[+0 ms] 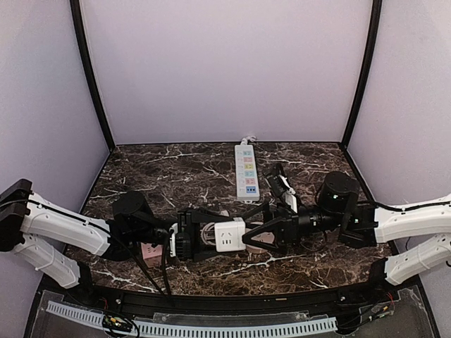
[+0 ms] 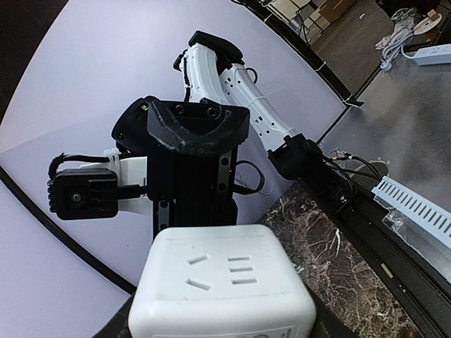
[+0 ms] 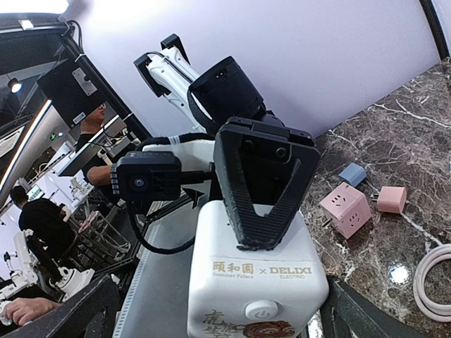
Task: Insert the plug
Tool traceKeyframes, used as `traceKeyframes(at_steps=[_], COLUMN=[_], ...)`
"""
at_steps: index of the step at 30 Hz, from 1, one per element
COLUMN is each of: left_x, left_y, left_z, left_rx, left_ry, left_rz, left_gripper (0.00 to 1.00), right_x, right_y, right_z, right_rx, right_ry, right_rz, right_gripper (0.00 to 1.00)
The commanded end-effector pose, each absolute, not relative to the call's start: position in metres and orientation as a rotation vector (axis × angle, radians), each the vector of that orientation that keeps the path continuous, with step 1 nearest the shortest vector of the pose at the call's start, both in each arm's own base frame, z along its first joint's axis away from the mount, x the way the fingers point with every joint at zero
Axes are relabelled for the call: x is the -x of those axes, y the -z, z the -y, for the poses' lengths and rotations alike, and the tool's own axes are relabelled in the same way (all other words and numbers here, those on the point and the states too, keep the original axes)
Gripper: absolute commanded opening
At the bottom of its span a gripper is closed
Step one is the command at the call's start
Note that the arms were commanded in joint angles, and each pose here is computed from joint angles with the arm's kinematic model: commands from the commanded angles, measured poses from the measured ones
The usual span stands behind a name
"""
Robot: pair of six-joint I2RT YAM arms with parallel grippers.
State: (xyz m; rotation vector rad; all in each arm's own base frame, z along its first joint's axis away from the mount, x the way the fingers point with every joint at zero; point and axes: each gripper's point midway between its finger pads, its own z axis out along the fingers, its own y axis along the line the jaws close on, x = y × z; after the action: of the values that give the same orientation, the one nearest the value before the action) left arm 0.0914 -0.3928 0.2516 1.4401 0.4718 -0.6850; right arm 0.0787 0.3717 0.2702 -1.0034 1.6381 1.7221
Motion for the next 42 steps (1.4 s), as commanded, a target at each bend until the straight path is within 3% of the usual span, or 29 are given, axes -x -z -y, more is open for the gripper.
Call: traceKeyframes(at_steps=[1,25,33,35,37,39,41,42], left_x=[-0.096,-0.110,-0.112,-0.112,-0.113,-0.112,-0.111,-0.112], left_y=[-0.277,-0.274,-0.268,-0.266,-0.265,-0.265,-0.264,-0.264], left_z=[0.393,0.398,0.398,0.398,0.396,0.393,0.389,0.388], left_rx=[-1.349,-1.287,-1.282,-1.284,-1.284,-1.279,-1.271,-1.268], left_ry=[0.675,0.612,0.603,0.601,0.603,0.611,0.612,0.608], left_rz=[-0.425,-0.435,-0.443,-0.451,-0.461,-0.472,-0.484,-0.491], left_gripper=[0.01,0.01,0.01,0.10,0.43,0.84,0.97,0.98], right_x=[-0.076,-0.079,-0.079,-0.079,-0.079,-0.081,-0.083,-0.084], right_y=[-0.284,-0.291,-0.289,-0.289,-0.288,-0.287,-0.285,-0.285], right_z=[-0.378,-0.390,-0.393,-0.393,-0.392,-0.390,-0.388,-0.387], right_rx=[0.978,0.928,0.937,0.937,0.935,0.926,0.916,0.910], right_ry=[-1.756,-1.736,-1.727,-1.723,-1.716,-1.701,-1.681,-1.668], right_rz=[-1.576,-1.566,-1.571,-1.573,-1.579,-1.592,-1.600,-1.606], right_gripper=[0.98,0.69,0.39,0.29,0.21,0.16,0.10,0.07])
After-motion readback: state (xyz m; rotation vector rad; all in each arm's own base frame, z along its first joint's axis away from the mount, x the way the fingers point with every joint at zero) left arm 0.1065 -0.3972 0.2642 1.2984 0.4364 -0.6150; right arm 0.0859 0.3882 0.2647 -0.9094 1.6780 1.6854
